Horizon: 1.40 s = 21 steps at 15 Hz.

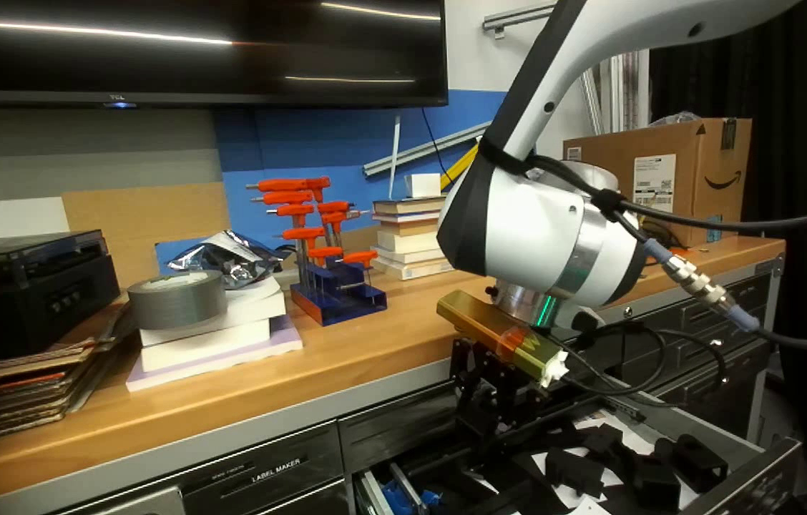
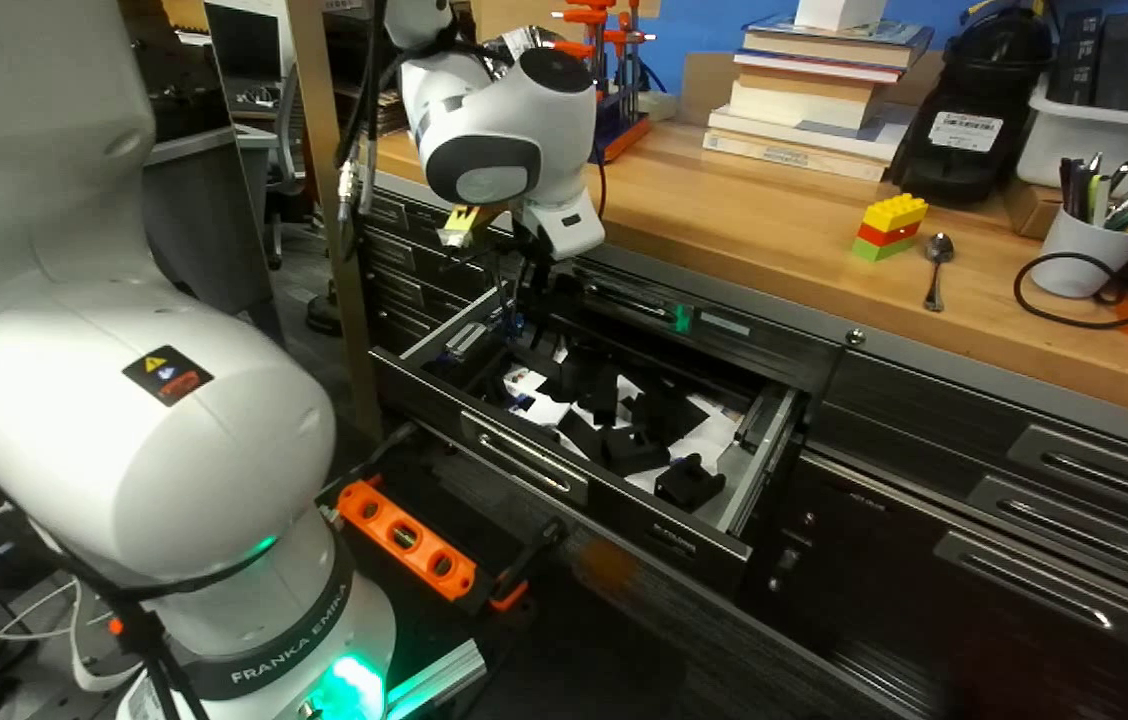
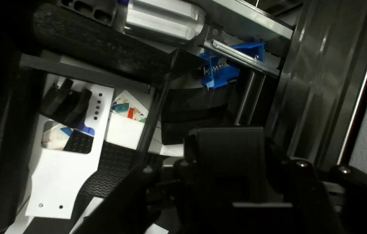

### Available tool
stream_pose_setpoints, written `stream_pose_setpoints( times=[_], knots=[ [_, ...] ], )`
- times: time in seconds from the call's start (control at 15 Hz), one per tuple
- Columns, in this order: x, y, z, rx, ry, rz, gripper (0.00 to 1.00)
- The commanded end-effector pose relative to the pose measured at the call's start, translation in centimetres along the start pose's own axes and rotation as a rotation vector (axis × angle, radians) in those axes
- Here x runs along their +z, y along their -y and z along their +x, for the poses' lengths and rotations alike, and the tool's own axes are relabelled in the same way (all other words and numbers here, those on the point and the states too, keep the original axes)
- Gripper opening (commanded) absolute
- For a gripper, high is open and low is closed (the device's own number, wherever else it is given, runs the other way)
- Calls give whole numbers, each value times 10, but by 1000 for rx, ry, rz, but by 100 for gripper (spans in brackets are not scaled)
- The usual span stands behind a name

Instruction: Put the black objects from the countertop in the drawer and close the drawer.

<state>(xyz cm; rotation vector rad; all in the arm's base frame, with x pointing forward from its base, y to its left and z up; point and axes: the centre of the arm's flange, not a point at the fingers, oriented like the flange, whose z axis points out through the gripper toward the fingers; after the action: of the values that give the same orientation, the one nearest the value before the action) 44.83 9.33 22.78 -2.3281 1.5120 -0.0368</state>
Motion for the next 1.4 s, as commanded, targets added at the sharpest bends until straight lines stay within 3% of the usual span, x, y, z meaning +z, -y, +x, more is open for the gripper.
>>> stream_pose_setpoints(
  times=[0.0, 0.47, 1.33],
  knots=[
    [12, -3, -15, 35, -43, 47, 27],
    [22, -7, -27, 59, -61, 44, 27],
    [38, -34, -4, 195, -73, 87, 27]
  ],
)
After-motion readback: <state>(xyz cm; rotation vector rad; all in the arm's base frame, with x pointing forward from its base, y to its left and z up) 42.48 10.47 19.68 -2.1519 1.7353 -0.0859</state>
